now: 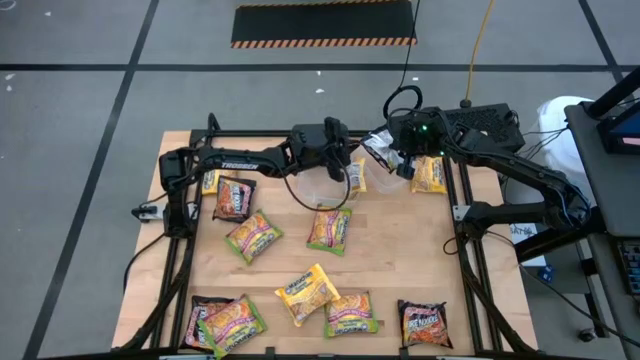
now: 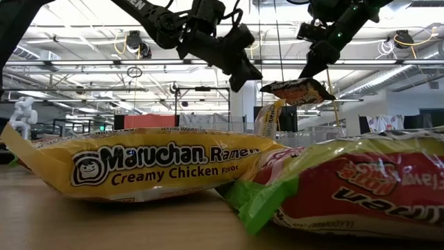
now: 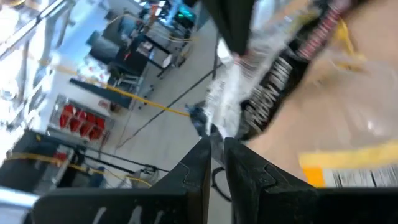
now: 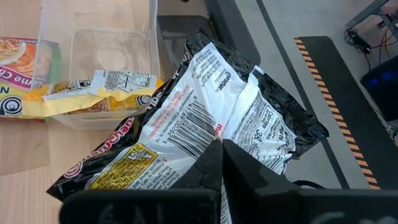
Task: Sort Maruchan noodles
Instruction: Put the black noodle pack into the right transparent bin
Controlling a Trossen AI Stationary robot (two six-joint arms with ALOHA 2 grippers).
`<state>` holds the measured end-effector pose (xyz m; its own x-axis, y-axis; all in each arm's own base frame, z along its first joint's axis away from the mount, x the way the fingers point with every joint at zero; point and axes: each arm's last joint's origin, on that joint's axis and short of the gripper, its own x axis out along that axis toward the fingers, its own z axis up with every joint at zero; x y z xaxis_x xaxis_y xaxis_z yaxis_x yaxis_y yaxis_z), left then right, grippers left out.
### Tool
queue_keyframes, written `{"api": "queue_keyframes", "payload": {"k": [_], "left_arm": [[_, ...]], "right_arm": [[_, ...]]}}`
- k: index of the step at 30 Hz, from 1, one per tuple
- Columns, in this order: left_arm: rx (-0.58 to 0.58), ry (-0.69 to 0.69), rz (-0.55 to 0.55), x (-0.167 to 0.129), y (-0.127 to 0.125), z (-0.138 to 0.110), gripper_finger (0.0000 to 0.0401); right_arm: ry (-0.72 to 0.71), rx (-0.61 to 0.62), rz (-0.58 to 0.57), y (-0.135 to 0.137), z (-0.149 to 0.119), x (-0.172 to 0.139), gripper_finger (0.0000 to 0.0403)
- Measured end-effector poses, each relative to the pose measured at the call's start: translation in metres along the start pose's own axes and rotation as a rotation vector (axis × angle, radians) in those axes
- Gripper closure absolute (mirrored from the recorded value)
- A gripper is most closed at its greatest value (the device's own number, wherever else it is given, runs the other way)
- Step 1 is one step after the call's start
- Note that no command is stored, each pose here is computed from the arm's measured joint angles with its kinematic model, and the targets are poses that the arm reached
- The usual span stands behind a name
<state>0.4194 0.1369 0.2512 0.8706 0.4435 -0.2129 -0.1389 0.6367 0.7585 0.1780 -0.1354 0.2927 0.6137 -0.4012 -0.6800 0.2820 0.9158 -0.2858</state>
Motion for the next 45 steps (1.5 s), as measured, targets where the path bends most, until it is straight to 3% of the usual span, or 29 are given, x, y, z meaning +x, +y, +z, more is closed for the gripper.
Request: {"api": "queue_keyframes", "payload": {"k": [6, 15, 21, 28, 38, 45], "left_arm": [[-0.163, 0.011, -0.002, 0.000, 0.000, -0.001, 0.0348], [-0.122, 0.009, -0.010, -0.001, -0.005, 0.003, 0.0394], [-0.127, -0.005, -0.012, -0.001, -0.005, 0.005, 0.0373], [-0.160, 0.004, -0.100, -0.001, -0.008, -0.002, 0.0354], [-0.185, 0.012, -0.072, 0.001, 0.001, -0.010, 0.0352], [-0.117, 0.021, -0.107, 0.001, -0.001, -0.012, 0.0352]], "right_arm": [[0.000, 0.000, 0.000, 0.000, 0.000, 0.000, 0.0403], [0.000, 0.000, 0.000, 0.000, 0.000, 0.000, 0.0403], [0.000, 0.000, 0.000, 0.000, 0.000, 0.000, 0.0403], [0.000, 0.000, 0.000, 0.000, 0.000, 0.000, 0.0403], [-0.034, -0.002, 0.043, 0.001, 0.002, 0.000, 0.0403], [-0.041, -0.007, 0.042, 0.002, 0.003, 0.000, 0.0403]]}}
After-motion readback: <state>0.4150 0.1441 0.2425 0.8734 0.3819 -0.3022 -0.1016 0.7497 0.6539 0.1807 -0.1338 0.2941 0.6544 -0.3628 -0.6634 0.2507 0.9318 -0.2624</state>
